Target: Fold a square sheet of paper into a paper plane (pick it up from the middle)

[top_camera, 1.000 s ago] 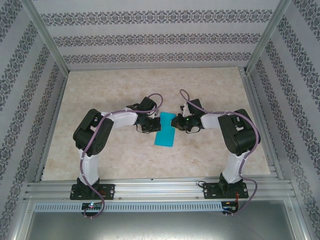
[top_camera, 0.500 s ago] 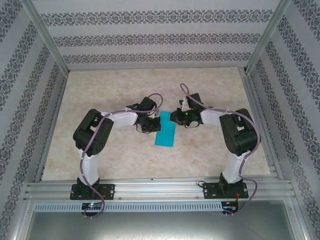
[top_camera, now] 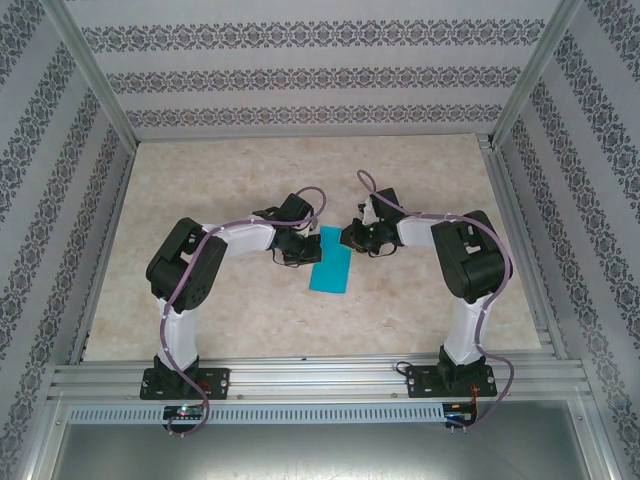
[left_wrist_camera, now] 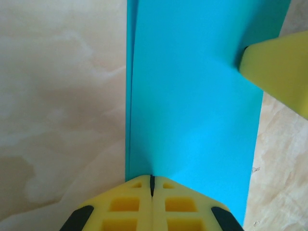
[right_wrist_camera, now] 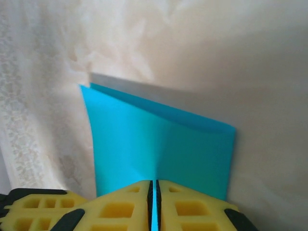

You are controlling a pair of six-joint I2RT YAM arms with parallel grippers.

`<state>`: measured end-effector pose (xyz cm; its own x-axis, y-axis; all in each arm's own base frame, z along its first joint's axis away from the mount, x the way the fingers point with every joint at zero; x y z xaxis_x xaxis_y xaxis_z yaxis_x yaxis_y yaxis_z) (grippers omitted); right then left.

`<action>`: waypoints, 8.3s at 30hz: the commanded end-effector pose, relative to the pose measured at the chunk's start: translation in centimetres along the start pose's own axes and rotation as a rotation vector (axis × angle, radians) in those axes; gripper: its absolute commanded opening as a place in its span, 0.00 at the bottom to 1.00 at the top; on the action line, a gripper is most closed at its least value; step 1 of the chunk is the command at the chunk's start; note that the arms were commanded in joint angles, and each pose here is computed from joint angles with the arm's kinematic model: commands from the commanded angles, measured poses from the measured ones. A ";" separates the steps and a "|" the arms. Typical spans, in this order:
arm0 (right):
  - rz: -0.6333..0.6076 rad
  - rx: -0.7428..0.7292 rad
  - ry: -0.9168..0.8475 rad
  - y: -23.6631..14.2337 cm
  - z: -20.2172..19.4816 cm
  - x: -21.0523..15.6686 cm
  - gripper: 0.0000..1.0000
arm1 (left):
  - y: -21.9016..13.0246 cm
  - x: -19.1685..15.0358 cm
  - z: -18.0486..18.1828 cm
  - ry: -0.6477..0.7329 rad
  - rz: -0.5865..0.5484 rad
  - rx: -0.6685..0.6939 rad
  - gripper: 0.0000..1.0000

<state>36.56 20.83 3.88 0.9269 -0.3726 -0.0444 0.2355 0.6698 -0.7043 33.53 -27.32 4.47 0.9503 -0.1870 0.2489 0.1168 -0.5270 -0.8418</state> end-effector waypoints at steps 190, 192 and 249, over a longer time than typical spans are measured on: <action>0.092 -0.063 0.000 -1.9 -2.2 -6.8 0.41 | -2.8 -1.1 0.4 -0.225 -0.092 -0.179 0.61; 0.096 -0.070 0.007 -1.7 -2.7 -6.9 0.41 | -2.7 -1.1 0.2 -0.221 -0.088 -0.184 0.61; 0.098 0.017 0.108 -0.8 -5.1 -7.3 0.42 | -0.4 0.6 -2.8 -0.234 -0.093 -0.315 0.29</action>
<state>29.39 20.37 4.69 0.9280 -0.3375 -0.1577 0.1754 0.7691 -0.6145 33.35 -28.67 6.77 0.9833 0.0520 0.1744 0.1538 -0.7495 -0.6439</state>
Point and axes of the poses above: each hand's point on the last joint's axis, 136 mm out from that joint toward the fingers, its own y axis out along the fingers, its own z axis along the line the jaws close on, x = y × z, the point moved 3 cm from there along -y, back along the fingers, and after that the axes turned 13 degrees about y, right-handed, at the moved point
